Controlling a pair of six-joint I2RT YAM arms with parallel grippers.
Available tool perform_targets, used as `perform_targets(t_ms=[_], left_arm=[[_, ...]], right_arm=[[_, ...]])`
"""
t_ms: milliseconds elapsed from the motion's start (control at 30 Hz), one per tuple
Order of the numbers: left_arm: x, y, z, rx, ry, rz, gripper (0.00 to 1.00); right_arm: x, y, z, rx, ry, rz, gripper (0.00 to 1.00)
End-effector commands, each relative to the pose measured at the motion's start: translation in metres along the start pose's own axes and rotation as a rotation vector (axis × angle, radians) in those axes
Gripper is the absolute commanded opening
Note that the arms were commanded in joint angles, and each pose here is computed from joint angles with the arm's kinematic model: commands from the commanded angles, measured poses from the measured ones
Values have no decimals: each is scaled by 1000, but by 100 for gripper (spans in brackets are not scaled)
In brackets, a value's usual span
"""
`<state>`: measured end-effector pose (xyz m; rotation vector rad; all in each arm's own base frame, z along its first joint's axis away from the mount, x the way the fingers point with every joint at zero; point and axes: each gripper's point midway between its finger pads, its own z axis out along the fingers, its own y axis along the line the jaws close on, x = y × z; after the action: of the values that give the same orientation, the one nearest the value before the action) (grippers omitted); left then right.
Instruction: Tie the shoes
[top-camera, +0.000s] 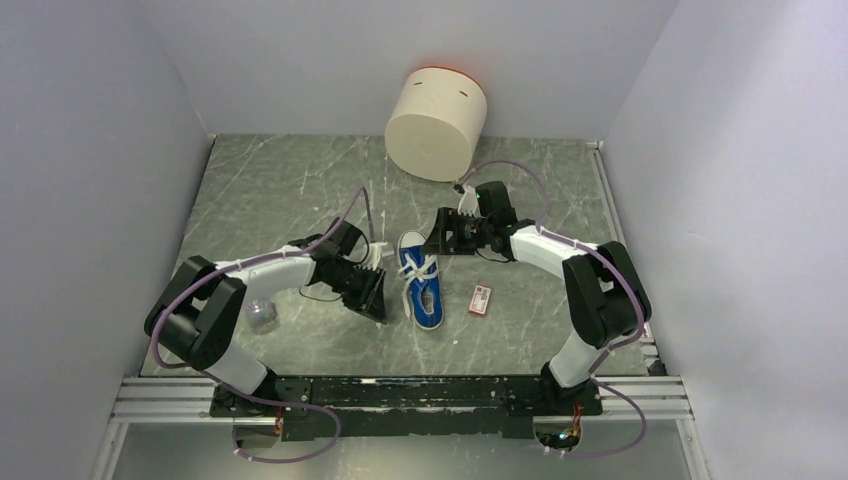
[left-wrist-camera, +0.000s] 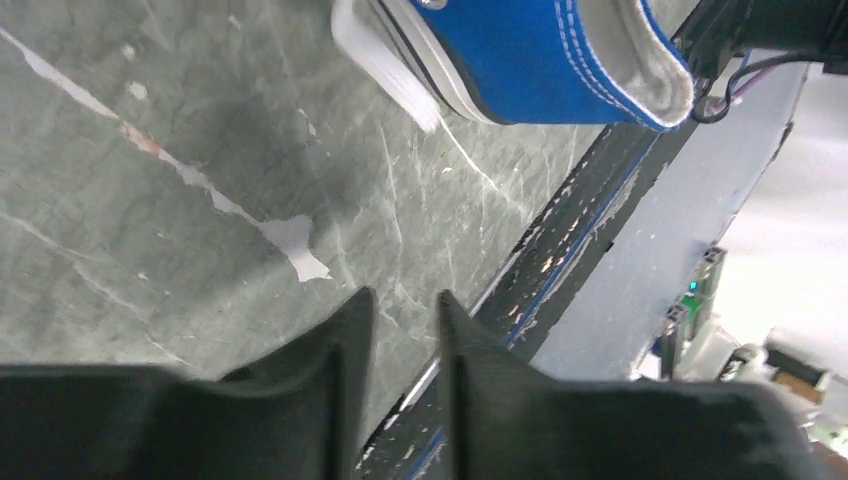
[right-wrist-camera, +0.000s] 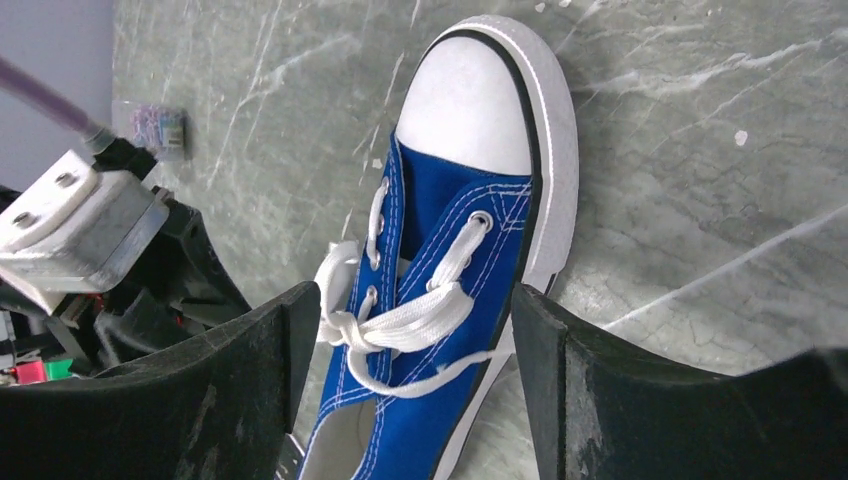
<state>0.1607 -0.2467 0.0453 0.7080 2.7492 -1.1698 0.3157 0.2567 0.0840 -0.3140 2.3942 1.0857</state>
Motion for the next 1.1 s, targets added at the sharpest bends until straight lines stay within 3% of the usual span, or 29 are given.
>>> perform_targets(t_ms=[0,100,167,400,633,867,1067], left_arm=[[-39,-9,-14,16,-119,46,43],[-73,-19,-33,147,-248,70,95],[-91,-19,-39,222,-305,59,97],[-121,-30,-27,468,-351,65,91],[-106,-8,-3,448,-270,65,90],[-96,6,12,422,-214,35,67],[-93,11,15,399,-199,18,45]], right_arm=[[5,4,6,-4,41,65,72],[10,6,8,-43,53,94,70],[7,3,6,-83,30,138,66],[21,-1,7,-217,79,106,64],[24,-5,8,-289,75,135,64],[30,-5,11,-317,89,147,49],[27,-5,11,-315,78,147,48]])
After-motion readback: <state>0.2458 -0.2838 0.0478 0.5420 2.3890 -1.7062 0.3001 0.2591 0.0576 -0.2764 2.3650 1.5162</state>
